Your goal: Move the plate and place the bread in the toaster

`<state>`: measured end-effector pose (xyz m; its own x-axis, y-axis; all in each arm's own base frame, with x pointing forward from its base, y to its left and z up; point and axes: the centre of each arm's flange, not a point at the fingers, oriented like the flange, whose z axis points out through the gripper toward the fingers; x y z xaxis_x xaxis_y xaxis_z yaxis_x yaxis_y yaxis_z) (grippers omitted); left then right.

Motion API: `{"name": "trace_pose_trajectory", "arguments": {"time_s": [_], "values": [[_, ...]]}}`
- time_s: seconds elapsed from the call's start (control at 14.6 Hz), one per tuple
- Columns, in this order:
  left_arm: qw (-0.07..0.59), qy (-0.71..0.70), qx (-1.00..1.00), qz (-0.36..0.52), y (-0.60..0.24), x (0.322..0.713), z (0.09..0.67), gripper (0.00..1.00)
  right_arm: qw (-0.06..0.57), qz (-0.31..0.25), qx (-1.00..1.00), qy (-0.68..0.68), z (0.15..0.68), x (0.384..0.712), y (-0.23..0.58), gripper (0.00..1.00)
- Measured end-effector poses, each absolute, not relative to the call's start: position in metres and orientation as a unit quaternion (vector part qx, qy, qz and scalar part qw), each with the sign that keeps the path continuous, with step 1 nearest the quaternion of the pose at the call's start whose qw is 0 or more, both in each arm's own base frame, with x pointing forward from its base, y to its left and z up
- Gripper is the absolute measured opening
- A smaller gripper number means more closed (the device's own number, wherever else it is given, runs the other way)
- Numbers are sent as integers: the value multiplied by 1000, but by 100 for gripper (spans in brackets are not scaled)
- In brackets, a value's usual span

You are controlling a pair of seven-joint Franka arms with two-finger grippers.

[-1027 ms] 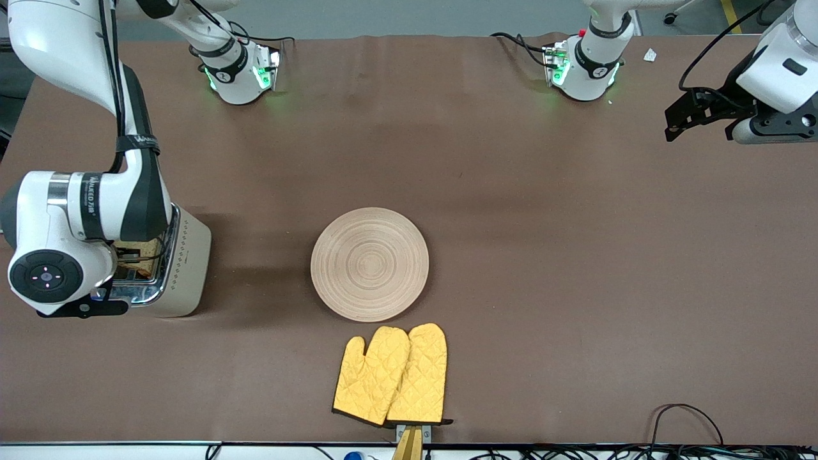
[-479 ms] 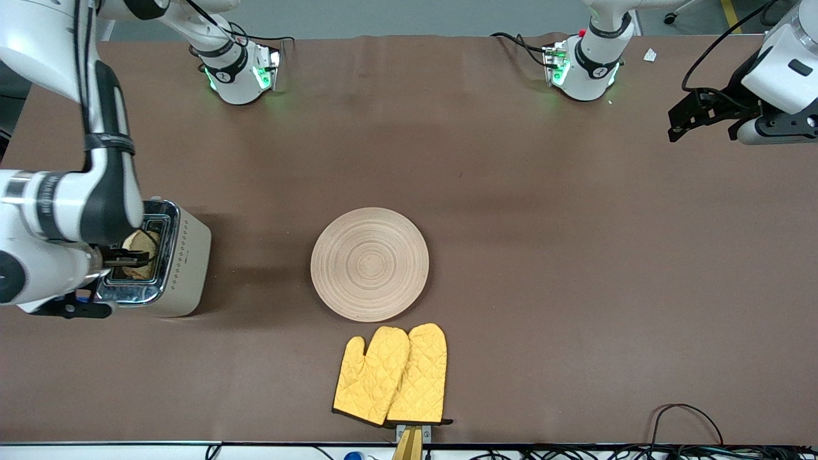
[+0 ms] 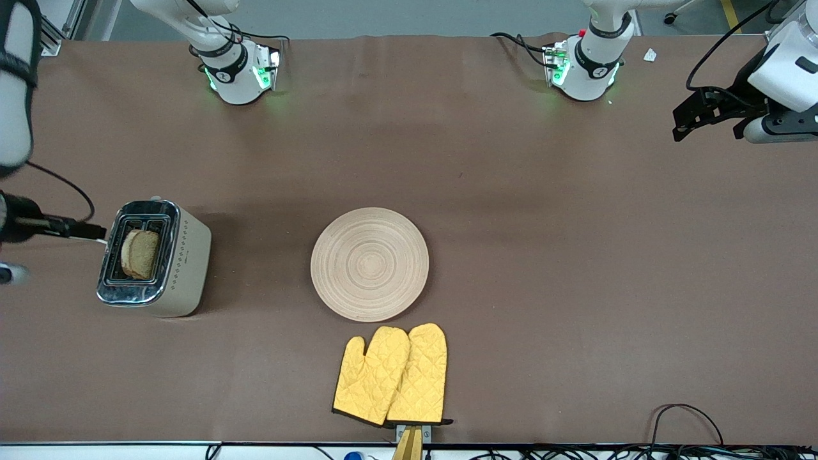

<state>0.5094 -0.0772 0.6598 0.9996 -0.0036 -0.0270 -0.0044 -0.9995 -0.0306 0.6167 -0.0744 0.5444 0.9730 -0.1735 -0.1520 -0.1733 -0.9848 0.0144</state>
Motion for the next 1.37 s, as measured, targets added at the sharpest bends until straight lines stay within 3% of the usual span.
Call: {"name": "trace_pose_trajectory", "arguments": {"time_s": [0.27,0.48,0.62,1.37], "values": [[20,10,-1000,13,-76,509,661,100,-12,-9,997,-76,608,560,-61,100],[20,10,-1000,13,-75,509,661,100,-19,35,997,-72,618,524,-57,100],[19,7,-1000,10,-72,512,664,100,-20,35,997,-67,616,510,-51,100],[17,1,-1000,11,-65,521,661,100,-19,25,998,-63,635,509,-48,100]]}}
